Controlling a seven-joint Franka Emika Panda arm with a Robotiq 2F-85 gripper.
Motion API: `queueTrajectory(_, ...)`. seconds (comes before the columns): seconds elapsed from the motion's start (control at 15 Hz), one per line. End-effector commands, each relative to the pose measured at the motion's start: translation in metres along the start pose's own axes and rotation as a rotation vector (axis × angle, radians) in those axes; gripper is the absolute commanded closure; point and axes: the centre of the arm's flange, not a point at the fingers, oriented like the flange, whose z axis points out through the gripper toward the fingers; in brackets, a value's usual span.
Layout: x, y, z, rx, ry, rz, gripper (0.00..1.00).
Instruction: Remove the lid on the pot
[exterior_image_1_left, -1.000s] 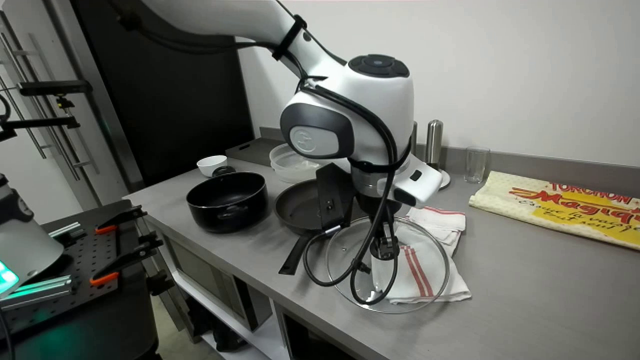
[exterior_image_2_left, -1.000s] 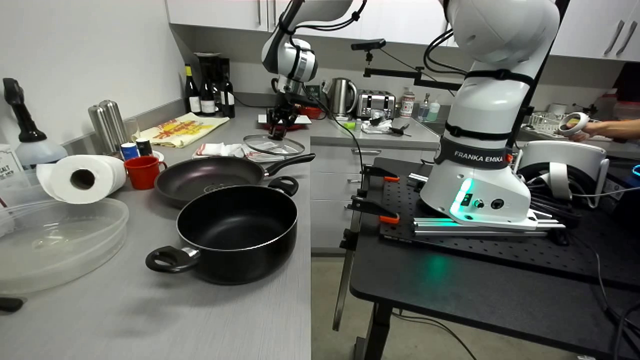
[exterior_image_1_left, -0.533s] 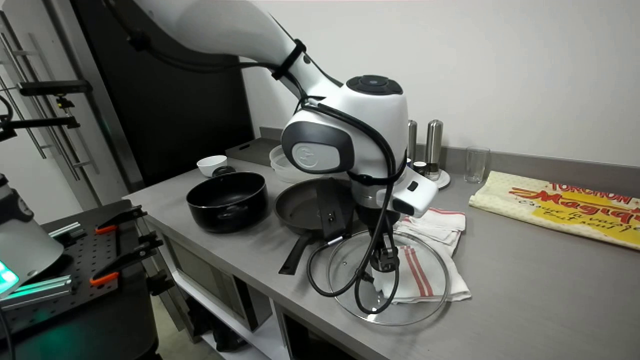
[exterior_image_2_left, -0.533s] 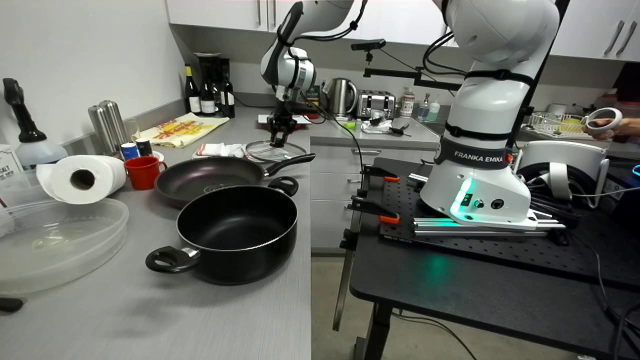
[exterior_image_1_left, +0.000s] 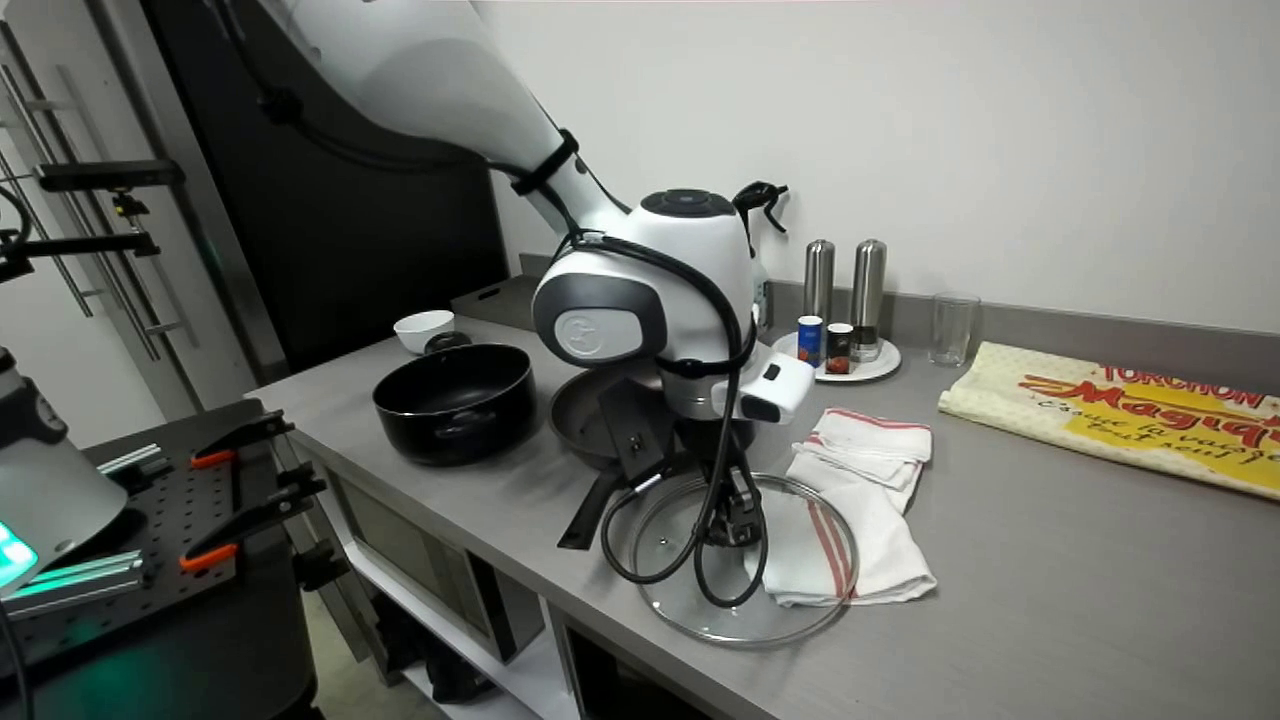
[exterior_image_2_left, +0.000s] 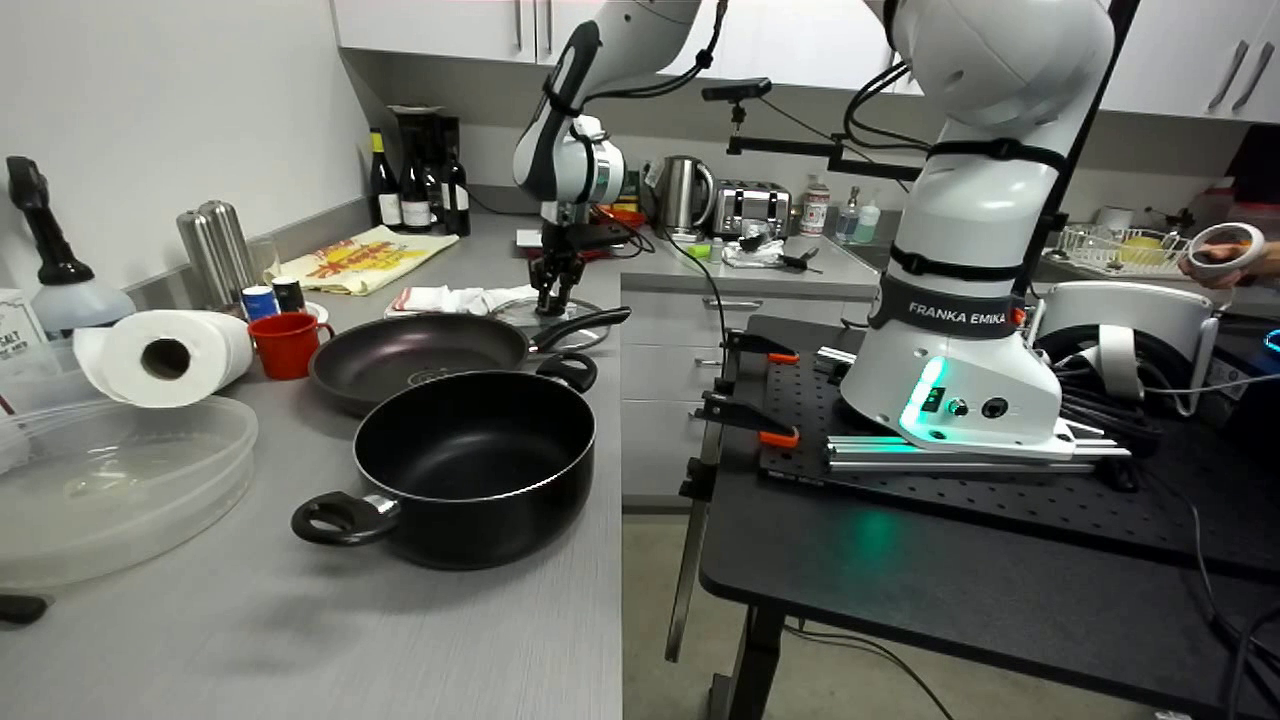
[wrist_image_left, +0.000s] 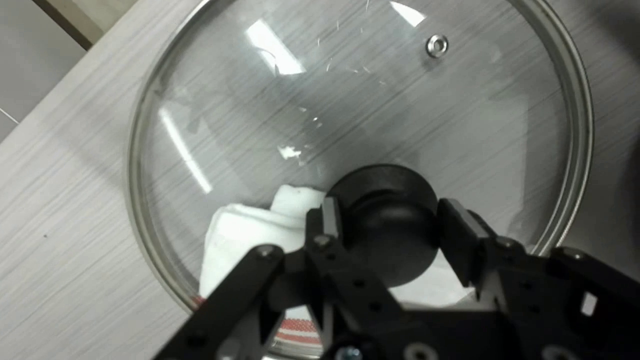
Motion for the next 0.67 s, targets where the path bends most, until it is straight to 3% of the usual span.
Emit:
queueTrajectory(0.0,-0.0096,-0.0139,-0.0098,-0.021,0.013,-0.055,0.74)
queueTrajectory(0.13,-0.0091,-0.0147,-0.011,-0.018,0.015,-0.059,0.74)
queueTrajectory(0.27,-0.0086,-0.0142,-0.0124,-0.015,0.015,-0.058,0.23)
queueTrajectory(0.4,-0.0085,-0.0134,-0.0138,-0.013,0.015,-0.055,0.18)
queueTrajectory(0.6,-0.0076,-0.0139,-0.0168,-0.009,0.02,-0.054,0.01)
